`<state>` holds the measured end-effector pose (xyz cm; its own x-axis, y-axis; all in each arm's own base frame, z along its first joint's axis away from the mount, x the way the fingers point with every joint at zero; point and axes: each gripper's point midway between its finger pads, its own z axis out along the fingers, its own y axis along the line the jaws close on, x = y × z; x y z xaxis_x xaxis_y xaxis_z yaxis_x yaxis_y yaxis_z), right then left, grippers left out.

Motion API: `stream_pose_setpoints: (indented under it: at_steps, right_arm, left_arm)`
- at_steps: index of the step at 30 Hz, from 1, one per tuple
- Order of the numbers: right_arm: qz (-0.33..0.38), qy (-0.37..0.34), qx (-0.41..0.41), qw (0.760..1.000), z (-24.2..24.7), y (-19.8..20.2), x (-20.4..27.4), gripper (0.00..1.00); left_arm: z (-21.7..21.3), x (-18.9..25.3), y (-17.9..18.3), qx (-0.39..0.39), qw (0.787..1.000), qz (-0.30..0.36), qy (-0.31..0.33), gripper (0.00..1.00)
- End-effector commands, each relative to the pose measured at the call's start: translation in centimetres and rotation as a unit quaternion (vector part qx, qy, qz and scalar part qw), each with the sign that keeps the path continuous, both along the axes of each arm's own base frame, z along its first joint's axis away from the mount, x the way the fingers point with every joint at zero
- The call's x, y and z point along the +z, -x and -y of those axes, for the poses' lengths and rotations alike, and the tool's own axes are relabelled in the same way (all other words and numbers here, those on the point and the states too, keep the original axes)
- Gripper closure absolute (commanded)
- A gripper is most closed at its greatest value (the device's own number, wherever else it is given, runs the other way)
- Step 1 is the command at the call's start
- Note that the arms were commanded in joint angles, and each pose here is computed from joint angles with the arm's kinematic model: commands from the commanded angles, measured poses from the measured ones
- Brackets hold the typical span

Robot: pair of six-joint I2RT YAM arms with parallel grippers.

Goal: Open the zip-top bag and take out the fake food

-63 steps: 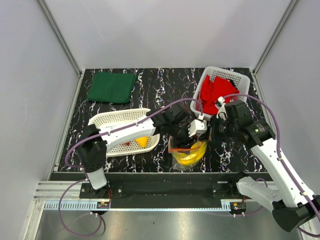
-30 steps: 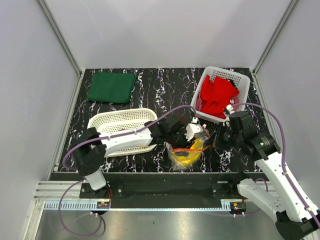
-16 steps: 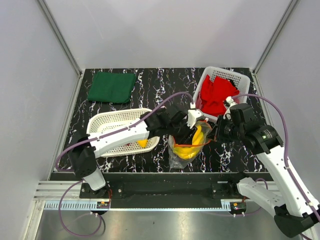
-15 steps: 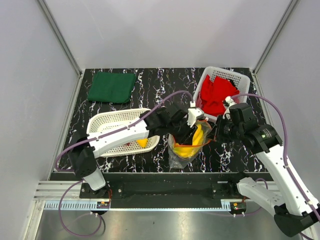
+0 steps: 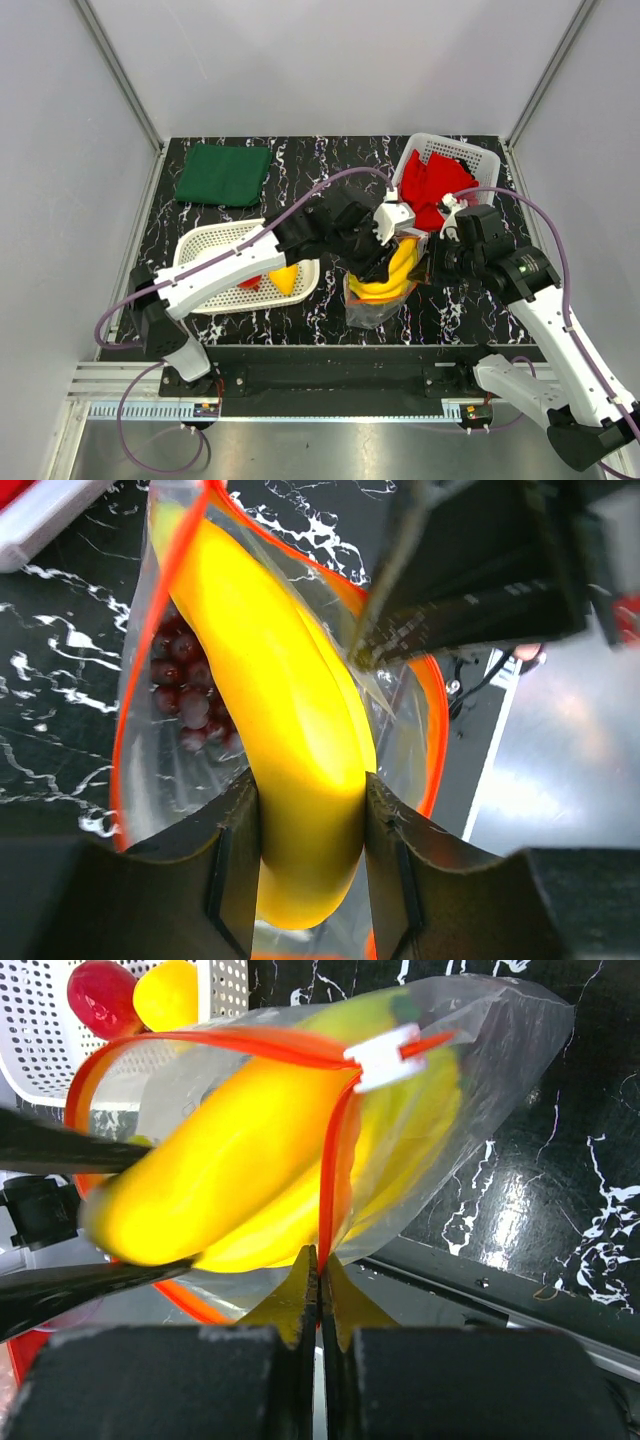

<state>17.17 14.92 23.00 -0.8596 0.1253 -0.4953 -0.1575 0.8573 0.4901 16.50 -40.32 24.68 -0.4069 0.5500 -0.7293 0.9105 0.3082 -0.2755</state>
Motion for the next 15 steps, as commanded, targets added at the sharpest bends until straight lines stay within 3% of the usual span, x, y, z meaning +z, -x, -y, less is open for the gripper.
stream_pose_setpoints:
  at_steps: [1,6,15]
  right_arm:
    - [0.013,0.003,0.009,1.0,0.0,0.1,0.0,1.0]
    - [0.009,0.001,0.01,1.0,0.0,0.3,-0.4,1.0]
    - [-0.001,0.006,0.001,1.0,0.1,0.3,-1.0,1.0]
  left_arm:
    - [-1.1,8.2,0.8,-0.046,0.99,0.098,0.089,1.0]
    - [-1.7,11.7,-0.7,-0.023,0.981,0.161,0.105,1.0]
    - [-1.6,16.4,-2.1,0.08,0.977,0.124,0.155,1.0]
